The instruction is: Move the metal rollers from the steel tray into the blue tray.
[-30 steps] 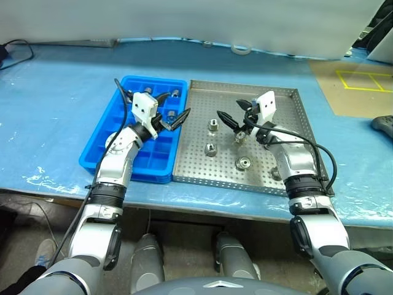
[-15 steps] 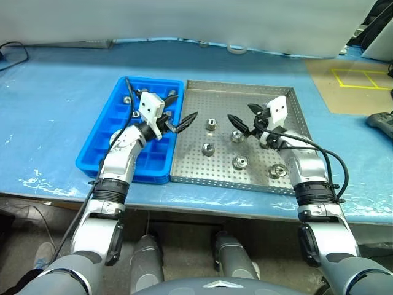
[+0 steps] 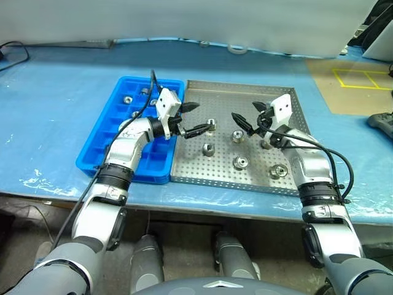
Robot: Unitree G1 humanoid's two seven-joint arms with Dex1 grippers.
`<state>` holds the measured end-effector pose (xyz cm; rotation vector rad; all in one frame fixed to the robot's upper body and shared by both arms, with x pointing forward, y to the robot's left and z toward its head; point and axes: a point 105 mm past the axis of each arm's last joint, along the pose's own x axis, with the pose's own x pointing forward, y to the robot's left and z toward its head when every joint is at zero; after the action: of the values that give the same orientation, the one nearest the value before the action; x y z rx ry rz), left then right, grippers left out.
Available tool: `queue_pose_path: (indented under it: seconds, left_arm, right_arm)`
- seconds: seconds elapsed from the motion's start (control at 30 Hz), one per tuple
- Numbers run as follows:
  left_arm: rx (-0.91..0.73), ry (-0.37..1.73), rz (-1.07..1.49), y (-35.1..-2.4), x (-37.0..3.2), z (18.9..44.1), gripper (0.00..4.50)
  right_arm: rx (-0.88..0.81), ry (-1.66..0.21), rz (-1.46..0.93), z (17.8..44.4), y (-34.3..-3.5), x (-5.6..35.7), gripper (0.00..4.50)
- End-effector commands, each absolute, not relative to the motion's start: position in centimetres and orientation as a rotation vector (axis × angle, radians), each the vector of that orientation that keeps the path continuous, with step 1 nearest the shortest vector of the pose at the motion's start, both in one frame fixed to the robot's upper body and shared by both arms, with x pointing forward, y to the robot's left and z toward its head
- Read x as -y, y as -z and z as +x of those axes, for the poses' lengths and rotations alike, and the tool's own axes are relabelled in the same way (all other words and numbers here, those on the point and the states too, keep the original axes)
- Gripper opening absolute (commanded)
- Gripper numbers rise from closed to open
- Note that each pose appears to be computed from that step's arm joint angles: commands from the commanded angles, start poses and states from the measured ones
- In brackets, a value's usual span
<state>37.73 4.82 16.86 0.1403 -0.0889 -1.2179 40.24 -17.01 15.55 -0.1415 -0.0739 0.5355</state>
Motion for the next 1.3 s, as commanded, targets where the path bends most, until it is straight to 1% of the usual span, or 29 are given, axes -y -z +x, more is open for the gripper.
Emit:
queue_pose_path:
  seconds: [0.03, 0.17, 0.33, 0.5, 0.6, 0.83, 0.9, 1.0, 1.17, 1.27, 1.3]
  left_arm:
    - [0.022, 1.306, 0.195, -16.7, -4.6, 37.4, 4.50]
    - [-0.044, 1.338, 0.238, -15.9, -4.7, 37.6, 4.50]
    - [-0.077, 1.369, 0.245, -15.7, -4.7, 37.5, 4.50]
    - [-0.125, 1.386, 0.276, -15.1, -4.3, 37.7, 4.50]
    - [-0.149, 1.380, 0.358, -14.6, -3.9, 38.2, 4.50]
    - [-0.174, 1.414, 0.456, -14.9, -2.4, 39.0, 4.50]
    - [-0.203, 1.440, 0.477, -14.7, -1.8, 38.9, 4.50]
    - [-0.282, 1.466, 0.598, -13.2, -2.1, 38.7, 4.50]
    - [-0.310, 1.517, 0.579, -12.5, -1.6, 38.1, 4.50]
    - [-0.310, 1.502, 0.594, -12.0, -1.5, 38.2, 3.93]
    - [-0.298, 1.501, 0.575, -12.1, -1.4, 38.2, 3.60]
  right_arm:
    - [0.123, -0.507, -0.153, 40.0, -17.0, 17.7, 4.47]
    - [0.123, -0.498, -0.157, 39.9, -16.9, 17.9, 4.47]
    - [0.109, -0.494, -0.162, 39.7, -16.3, 17.8, 4.47]
    - [0.113, -0.492, -0.165, 39.8, -16.5, 17.7, 4.47]
    - [0.114, -0.489, -0.163, 39.8, -16.5, 17.7, 4.47]
    - [0.104, -0.491, -0.161, 39.7, -15.8, 17.1, 4.47]
    - [0.103, -0.486, -0.159, 39.5, -15.7, 17.2, 4.47]
    - [0.103, -0.467, -0.162, 39.3, -15.7, 17.6, 4.47]
    - [0.098, -0.440, -0.158, 39.0, -15.5, 18.2, 4.47]
    - [0.096, -0.438, -0.158, 38.9, -15.4, 18.1, 4.50]
    - [0.096, -0.438, -0.158, 38.8, -15.4, 18.1, 4.50]
